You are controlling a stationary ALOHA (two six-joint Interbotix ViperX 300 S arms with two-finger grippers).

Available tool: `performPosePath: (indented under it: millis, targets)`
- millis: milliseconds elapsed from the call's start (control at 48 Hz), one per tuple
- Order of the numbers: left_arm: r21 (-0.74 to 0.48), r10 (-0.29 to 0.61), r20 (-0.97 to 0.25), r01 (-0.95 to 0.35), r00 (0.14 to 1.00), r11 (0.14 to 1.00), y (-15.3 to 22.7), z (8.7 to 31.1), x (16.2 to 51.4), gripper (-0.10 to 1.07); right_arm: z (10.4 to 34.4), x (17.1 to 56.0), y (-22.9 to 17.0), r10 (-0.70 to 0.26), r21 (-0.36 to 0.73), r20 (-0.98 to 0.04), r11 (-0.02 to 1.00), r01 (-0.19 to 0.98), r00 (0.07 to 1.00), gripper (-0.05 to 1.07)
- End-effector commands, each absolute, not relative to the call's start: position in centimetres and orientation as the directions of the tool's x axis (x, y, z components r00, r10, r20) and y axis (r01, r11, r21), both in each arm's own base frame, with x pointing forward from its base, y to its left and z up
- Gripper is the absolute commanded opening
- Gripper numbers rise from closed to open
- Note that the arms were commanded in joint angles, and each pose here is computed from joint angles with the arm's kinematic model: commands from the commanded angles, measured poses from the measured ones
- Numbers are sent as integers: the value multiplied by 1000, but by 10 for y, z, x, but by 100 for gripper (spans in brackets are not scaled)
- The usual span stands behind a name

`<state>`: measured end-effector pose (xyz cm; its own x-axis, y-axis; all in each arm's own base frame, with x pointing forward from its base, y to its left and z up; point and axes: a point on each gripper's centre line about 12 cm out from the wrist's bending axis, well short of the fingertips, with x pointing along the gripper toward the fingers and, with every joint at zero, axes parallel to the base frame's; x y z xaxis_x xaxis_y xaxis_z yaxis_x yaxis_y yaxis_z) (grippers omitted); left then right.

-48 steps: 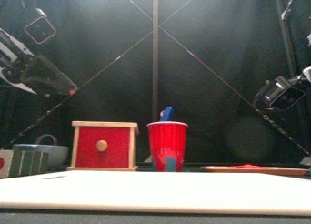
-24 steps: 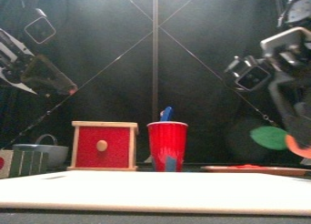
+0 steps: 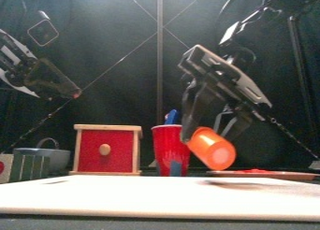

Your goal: Grab carrot and place on cutting board

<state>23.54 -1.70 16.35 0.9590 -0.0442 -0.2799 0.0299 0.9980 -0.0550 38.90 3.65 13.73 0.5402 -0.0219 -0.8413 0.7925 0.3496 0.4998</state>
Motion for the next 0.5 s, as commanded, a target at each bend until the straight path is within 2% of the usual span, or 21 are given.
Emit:
performPosePath:
  millis: [0,188,479]
  targets:
    - [-53,-39,-265,26,963,998,-16,167,237,28,151,404,35,-18,545,-812,336,769,583,61]
    - [-53,-38,-280,24,959,998,-15,163,234,28,142,416,35,-16,540,-820,313,781,573,61]
    - [-52,-39,-278,25,960,998,-16,163,234,28,131,414,27,-31,490,-855,280,825,518,61]
